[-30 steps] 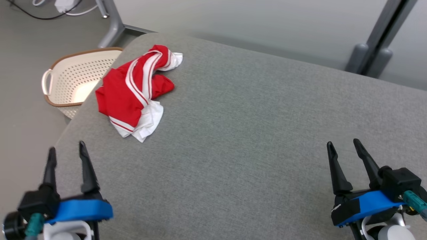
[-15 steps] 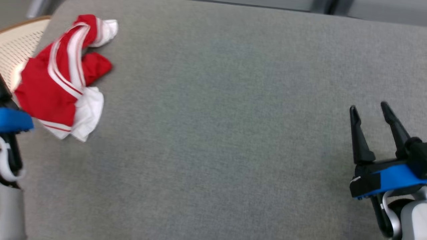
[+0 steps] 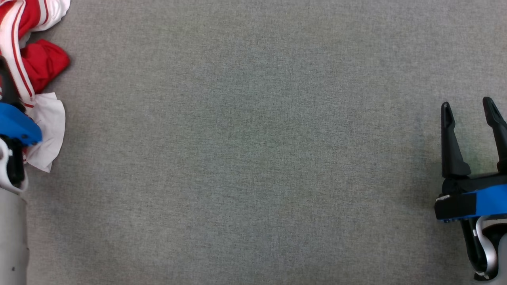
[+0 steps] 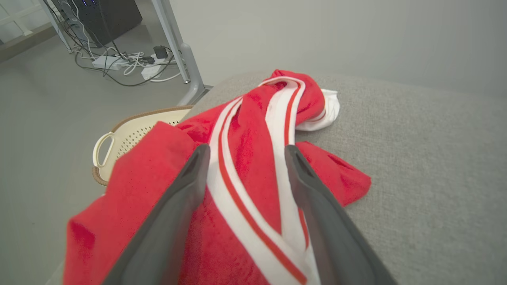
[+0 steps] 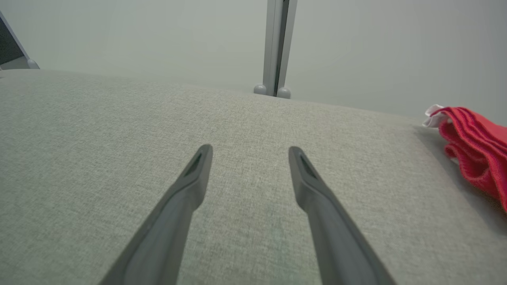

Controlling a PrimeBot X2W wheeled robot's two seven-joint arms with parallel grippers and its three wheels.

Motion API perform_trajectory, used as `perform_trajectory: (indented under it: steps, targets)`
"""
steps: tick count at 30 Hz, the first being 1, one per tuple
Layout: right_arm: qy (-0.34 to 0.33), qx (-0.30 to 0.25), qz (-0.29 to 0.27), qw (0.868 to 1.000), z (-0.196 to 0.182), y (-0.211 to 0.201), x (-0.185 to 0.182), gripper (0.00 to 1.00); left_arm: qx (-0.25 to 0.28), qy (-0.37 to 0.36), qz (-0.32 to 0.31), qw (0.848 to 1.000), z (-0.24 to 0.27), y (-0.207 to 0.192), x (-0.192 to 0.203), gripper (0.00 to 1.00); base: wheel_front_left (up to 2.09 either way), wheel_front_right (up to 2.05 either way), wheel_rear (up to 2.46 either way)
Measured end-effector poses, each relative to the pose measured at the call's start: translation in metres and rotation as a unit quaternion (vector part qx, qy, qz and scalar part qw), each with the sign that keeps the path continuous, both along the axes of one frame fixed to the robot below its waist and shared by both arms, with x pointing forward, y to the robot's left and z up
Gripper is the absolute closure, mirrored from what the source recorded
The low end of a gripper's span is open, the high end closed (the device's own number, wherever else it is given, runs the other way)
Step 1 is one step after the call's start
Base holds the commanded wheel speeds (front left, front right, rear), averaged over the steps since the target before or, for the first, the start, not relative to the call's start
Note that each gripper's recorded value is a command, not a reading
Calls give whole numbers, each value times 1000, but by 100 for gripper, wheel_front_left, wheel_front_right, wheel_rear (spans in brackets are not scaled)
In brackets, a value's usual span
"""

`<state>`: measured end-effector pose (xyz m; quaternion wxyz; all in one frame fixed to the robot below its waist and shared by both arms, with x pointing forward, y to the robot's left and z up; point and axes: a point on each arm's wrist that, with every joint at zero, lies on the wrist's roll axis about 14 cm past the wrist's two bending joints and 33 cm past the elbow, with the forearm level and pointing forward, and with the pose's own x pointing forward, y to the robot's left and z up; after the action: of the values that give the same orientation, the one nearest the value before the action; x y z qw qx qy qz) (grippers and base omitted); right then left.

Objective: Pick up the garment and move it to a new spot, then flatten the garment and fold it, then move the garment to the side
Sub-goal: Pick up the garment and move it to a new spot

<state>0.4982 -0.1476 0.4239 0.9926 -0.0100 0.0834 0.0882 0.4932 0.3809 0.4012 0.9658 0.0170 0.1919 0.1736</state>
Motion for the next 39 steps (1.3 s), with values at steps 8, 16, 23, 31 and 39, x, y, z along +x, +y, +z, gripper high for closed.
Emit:
perform_trajectory:
  steps: [8, 16, 23, 31, 39]
  targets:
    - [-5, 1, -1, 1000, 3, 0, 2, 0, -57, 117, 7, 991, -58, -14, -31, 0, 0, 0, 0]
    - [-17, 6, 0, 1000, 16, 1, -3, 0, -63, 121, -1, 991, -56, -19, -35, 100, 0, 0, 0]
    - [-36, 18, -14, 999, 35, -5, -14, 0, -40, 21, -33, 998, -8, -30, -12, 100, 0, 0, 0]
    - [-57, 35, -41, 997, 56, -21, -39, 0, 12, -136, -114, 984, 98, -68, 39, 100, 0, 0, 0]
    - [-70, 41, -90, 993, 66, -55, -67, 0, 34, -278, -241, 929, 208, -170, 77, 100, 0, 0, 0]
